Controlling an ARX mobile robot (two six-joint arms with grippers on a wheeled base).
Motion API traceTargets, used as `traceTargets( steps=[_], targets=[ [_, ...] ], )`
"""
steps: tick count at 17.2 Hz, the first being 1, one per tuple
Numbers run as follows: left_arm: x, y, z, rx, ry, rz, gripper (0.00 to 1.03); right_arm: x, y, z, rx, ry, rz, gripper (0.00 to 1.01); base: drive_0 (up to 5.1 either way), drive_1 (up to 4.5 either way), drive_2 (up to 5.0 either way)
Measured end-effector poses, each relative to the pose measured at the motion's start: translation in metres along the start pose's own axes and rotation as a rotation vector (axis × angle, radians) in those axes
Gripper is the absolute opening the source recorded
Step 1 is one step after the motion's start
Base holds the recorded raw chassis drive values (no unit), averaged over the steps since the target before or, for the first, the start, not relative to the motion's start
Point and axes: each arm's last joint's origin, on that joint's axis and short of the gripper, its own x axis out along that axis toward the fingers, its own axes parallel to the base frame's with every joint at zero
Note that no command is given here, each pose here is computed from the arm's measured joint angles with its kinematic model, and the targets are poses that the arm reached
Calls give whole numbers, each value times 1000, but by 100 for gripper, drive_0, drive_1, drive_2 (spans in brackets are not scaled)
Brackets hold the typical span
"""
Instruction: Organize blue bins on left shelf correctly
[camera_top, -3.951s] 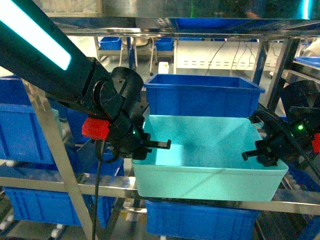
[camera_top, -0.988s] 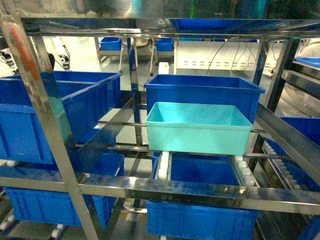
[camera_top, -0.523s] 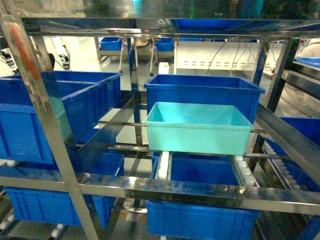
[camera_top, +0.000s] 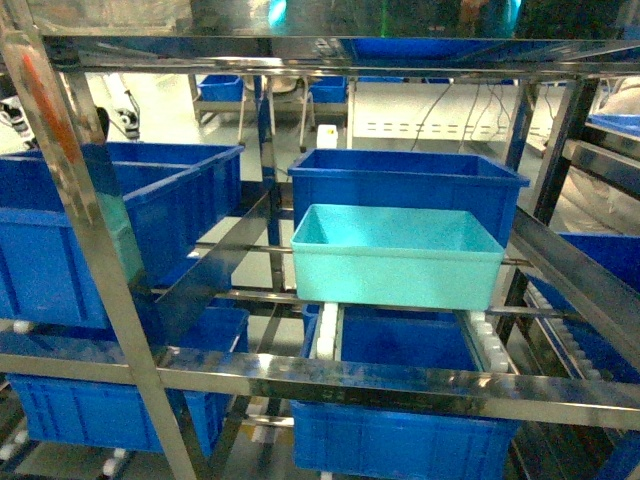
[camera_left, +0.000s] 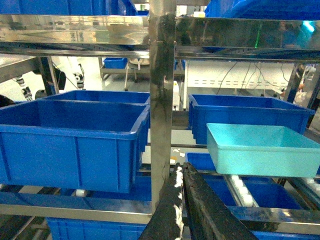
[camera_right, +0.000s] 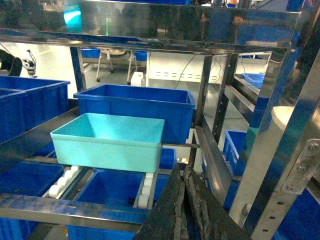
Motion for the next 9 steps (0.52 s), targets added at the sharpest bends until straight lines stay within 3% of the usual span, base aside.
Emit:
traceTargets(
  steps=[3,5,6,9],
  targets=[
    [-4,0,-4,0,-26,0,2,-7,0,-7,0,-7,0,2,0,0,0],
    [-12,0,-15,0,35,-1,2,-13,0,-4,0,-24,-1,2,0,0,0],
    [-15,0,-8,1,-31,-1,2,-15,0,-5,0,-15,-1,2,0,0,0],
    [-15,0,-12,1,-4,0,2,-19,0,-4,0,-26,-2,2,0,0,0]
  ],
)
